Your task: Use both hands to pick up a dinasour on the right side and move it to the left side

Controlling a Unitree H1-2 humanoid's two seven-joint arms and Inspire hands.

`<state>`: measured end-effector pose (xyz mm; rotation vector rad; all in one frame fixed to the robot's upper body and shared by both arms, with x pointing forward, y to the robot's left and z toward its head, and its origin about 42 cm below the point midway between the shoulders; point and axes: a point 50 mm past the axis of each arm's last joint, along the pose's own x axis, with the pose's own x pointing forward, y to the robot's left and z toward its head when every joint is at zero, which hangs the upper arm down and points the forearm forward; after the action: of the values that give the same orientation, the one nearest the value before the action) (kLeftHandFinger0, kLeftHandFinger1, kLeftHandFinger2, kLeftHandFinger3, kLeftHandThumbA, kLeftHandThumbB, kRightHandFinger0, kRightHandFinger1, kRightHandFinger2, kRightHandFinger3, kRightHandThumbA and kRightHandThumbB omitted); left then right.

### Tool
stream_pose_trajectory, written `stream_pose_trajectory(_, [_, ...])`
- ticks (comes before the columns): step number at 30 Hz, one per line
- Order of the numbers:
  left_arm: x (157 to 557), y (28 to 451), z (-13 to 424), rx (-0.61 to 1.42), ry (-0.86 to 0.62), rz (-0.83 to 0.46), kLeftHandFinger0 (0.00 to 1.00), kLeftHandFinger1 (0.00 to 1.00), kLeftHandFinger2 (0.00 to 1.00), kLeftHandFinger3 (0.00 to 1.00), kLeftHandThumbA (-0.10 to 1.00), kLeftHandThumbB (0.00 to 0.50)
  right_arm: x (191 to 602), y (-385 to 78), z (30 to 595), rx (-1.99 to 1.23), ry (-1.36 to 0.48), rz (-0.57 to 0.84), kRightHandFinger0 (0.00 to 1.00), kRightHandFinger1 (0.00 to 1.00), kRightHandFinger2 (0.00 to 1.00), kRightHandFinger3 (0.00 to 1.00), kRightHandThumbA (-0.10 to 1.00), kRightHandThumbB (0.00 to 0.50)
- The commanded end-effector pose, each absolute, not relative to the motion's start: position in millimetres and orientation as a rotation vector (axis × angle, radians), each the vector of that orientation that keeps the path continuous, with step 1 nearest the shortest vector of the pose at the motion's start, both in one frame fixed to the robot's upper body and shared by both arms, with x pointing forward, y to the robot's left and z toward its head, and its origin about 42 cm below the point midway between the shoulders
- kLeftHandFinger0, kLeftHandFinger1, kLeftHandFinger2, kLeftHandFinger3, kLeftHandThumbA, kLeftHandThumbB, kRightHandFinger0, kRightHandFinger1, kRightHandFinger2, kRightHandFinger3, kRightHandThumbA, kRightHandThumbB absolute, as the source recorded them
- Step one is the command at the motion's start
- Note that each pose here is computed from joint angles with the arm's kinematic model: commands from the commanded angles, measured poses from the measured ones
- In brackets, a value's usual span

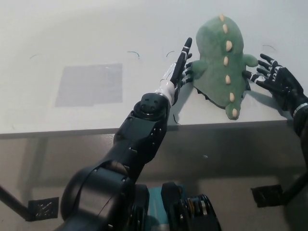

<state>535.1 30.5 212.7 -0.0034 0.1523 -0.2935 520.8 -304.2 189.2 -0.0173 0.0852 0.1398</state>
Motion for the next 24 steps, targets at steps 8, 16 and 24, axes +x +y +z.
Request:
stream_pose_trajectory(8, [528,33,194,0.021,0.175,-0.28,1.0,1.0,1.0,1.0,1.0,0.379,524,-286,196,0.05,0.0,0.178,1.0,1.0,1.0,1.0,1.0,0.278])
stream_pose_trajectory(16, [521,13,194,0.037,0.178,-0.314,1.0,1.0,1.0,1.0,1.0,0.392,519,-256,185,0.046,0.01,0.192,1.0,1.0,1.0,1.0,1.0,0.241])
stream_pose_trajectory(24, [516,-8,201,-0.02,0.185,-0.325,1.0,1.0,1.0,1.0,1.0,0.393,528,-224,194,0.049,0.005,0.195,1.0,1.0,1.0,1.0,1.0,0.303])
